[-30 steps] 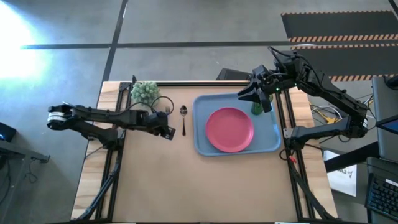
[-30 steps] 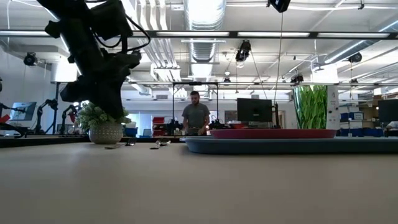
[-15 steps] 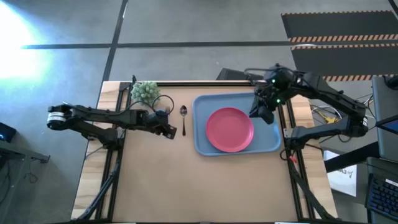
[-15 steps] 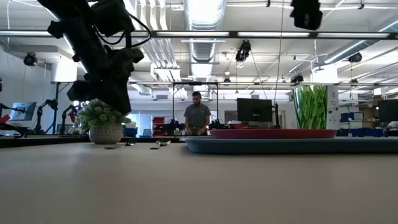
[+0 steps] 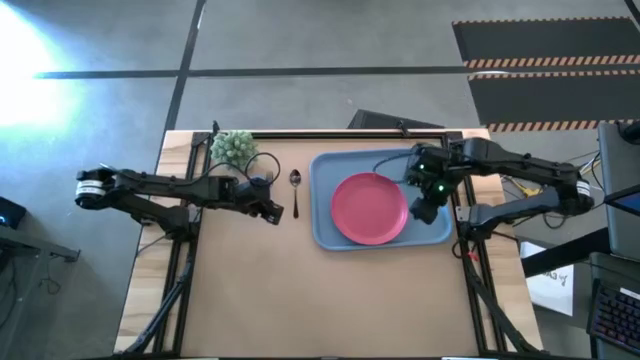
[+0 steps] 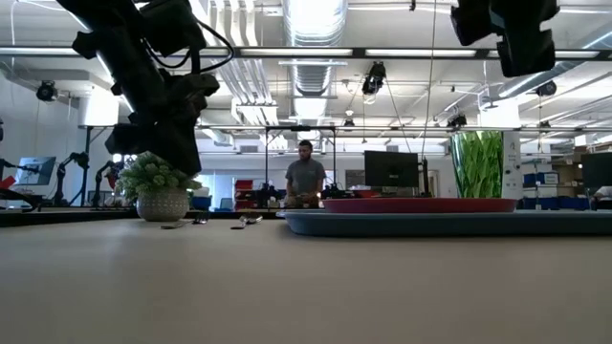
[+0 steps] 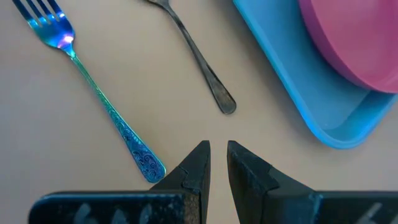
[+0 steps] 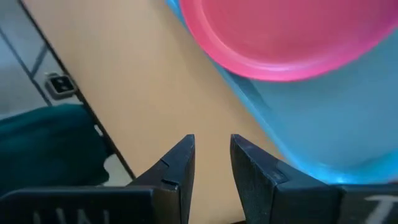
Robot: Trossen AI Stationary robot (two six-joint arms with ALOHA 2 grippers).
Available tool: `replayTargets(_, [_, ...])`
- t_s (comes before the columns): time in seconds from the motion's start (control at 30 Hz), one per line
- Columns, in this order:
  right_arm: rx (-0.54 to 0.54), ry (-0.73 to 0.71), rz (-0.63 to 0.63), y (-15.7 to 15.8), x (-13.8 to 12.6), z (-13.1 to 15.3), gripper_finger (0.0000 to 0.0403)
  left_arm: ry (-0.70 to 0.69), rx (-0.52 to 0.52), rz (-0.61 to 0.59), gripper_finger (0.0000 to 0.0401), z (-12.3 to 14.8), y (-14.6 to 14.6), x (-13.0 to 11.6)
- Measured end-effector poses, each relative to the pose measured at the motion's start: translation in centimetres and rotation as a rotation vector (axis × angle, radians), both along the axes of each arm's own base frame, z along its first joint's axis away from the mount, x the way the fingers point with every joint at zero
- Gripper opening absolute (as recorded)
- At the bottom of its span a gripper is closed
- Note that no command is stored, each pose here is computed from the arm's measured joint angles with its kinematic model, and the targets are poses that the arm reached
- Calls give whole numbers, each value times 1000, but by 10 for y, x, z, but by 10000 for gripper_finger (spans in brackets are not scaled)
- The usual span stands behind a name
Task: Pick and place plate/cup/fork/spoon on tray
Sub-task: Put the pink plate on the blue tray
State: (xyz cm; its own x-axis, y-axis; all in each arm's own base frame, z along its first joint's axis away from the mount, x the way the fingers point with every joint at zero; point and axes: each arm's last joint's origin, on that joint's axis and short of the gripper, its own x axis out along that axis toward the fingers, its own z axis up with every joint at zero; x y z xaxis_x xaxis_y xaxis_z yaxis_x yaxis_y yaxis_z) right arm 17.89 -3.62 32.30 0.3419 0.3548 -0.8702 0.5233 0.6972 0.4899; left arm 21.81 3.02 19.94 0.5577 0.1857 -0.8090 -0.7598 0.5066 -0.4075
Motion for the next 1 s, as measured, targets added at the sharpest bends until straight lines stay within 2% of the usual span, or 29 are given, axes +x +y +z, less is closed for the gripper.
replayTargets(0.13, [-36, 28, -27, 7, 5, -13, 91, 1, 1, -1, 36, 0, 0, 0])
replayTargets(0.33, [-73, -136, -24, 16, 31, -36, 91, 5, 12, -18, 36, 0, 0, 0])
replayTargets(0.43, [-126, -166, -3, 20, 41, -48, 90, 2, 13, -18, 36, 0, 0, 0])
replayTargets(0.53, [-180, -115, 16, 25, 46, -58, 78, 5, 13, -19, 36, 0, 0, 0])
replayTargets(0.73, [-292, -46, 119, 33, 57, -72, 16, 6, 15, -21, 36, 0, 0, 0])
replayTargets(1.0, [-347, 141, 198, 42, 67, -97, 9, 6, 15, -22, 36, 0, 0, 0])
